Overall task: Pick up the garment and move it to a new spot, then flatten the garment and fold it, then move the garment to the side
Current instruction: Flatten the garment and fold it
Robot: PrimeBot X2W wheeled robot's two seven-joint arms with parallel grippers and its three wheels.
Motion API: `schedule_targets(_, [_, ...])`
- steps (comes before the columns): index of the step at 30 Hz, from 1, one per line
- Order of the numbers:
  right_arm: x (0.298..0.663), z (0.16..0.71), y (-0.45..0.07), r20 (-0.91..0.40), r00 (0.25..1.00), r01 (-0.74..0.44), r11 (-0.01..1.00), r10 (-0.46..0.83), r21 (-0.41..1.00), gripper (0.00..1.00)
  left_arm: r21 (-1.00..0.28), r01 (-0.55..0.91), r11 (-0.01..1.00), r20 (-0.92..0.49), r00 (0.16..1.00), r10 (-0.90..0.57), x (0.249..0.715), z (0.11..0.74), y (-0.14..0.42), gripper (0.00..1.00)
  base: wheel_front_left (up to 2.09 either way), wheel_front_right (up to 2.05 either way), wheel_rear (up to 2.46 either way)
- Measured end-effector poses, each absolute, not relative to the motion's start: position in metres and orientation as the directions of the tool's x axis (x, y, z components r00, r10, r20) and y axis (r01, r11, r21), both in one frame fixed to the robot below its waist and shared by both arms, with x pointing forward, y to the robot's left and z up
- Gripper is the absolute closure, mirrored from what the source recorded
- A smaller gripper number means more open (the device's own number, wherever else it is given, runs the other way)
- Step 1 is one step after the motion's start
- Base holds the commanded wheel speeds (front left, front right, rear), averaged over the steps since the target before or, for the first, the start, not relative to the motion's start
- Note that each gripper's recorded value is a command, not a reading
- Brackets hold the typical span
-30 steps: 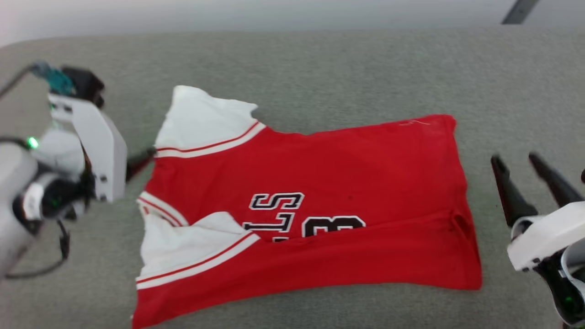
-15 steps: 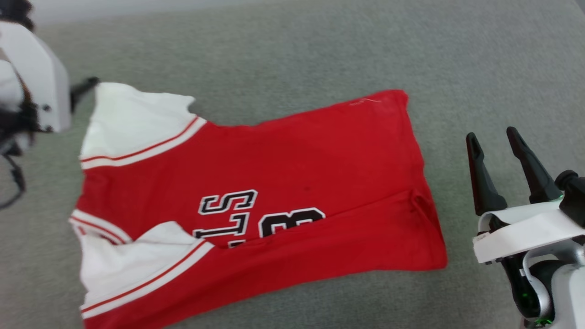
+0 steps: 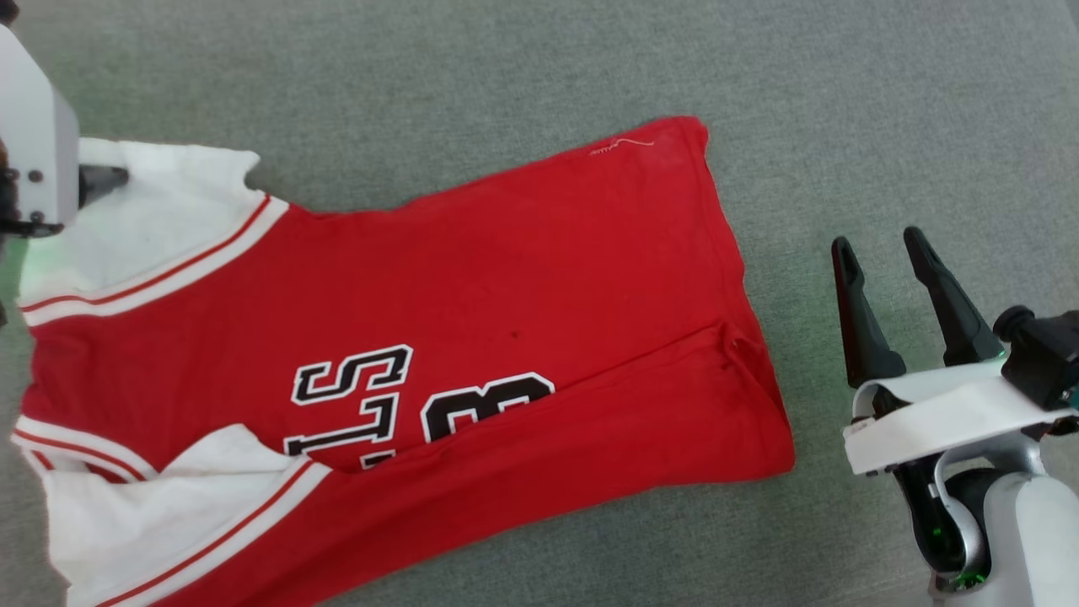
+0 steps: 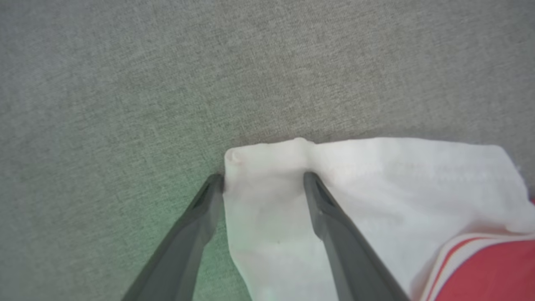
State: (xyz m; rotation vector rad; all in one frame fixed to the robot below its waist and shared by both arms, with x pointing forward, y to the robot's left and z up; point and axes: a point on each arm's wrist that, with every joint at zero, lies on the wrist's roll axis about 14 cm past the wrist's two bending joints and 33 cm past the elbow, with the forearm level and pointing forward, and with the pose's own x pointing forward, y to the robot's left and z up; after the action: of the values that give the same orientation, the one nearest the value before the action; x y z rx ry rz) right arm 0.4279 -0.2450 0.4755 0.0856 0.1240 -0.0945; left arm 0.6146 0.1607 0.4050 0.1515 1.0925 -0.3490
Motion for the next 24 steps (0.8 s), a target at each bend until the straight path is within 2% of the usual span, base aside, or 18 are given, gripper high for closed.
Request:
schedule_targets(1, [0.429, 0.475, -0.246, -0.129, 0.987, 0.103, 0.991, -0.092, 0.08, 0.0, -0.05, 0.348, 0.936, -0.894, 0.403, -0.198, 0.615, 0.402, 0.161, 0.0, 0.0, 0.0, 0.0])
schedule_targets(2, [0.43, 0.473, -0.247, -0.137, 0.986, 0.106, 0.991, -0.093, 0.084, 0.0, -0.046, 0.343, 0.938, -0.897, 0.4, -0.191, 0.617, 0.401, 0.162, 0.2, 0.0, 0.0, 0.0])
schedule_targets(4, [0.431, 0.47, -0.247, -0.15, 0.984, 0.107, 0.99, -0.093, 0.087, 0.0, -0.05, 0.333, 0.942, -0.903, 0.387, -0.185, 0.618, 0.396, 0.162, 0.7, 0.0, 0.0, 0.0])
schedule_targets(5, [0.432, 0.468, -0.246, -0.159, 0.983, 0.107, 0.99, -0.092, 0.089, 0.0, -0.051, 0.331, 0.942, -0.907, 0.38, -0.182, 0.618, 0.394, 0.162, 1.0, 0.0, 0.0, 0.0])
schedule_targets(12, [0.448, 0.462, -0.226, -0.255, 0.967, 0.033, 0.992, -0.001, 0.12, 0.0, -0.063, 0.333, 0.941, -0.915, 0.357, -0.188, 0.617, 0.388, 0.16, 1.0, 0.0, 0.0, 0.0])
schedule_targets(18, [0.489, 0.482, -0.211, -0.301, 0.95, -0.068, 0.994, 0.089, 0.081, 0.0, -0.069, 0.354, 0.933, -0.91, 0.36, -0.204, 0.617, 0.388, 0.155, 1.0, 0.0, 0.0, 0.0])
schedule_targets(24, [0.517, 0.456, -0.209, -0.475, 0.873, -0.093, 0.994, 0.112, 0.064, 0.0, -0.069, 0.374, 0.925, -0.903, 0.371, -0.217, 0.616, 0.39, 0.154, 1.0, 0.0, 0.0, 0.0])
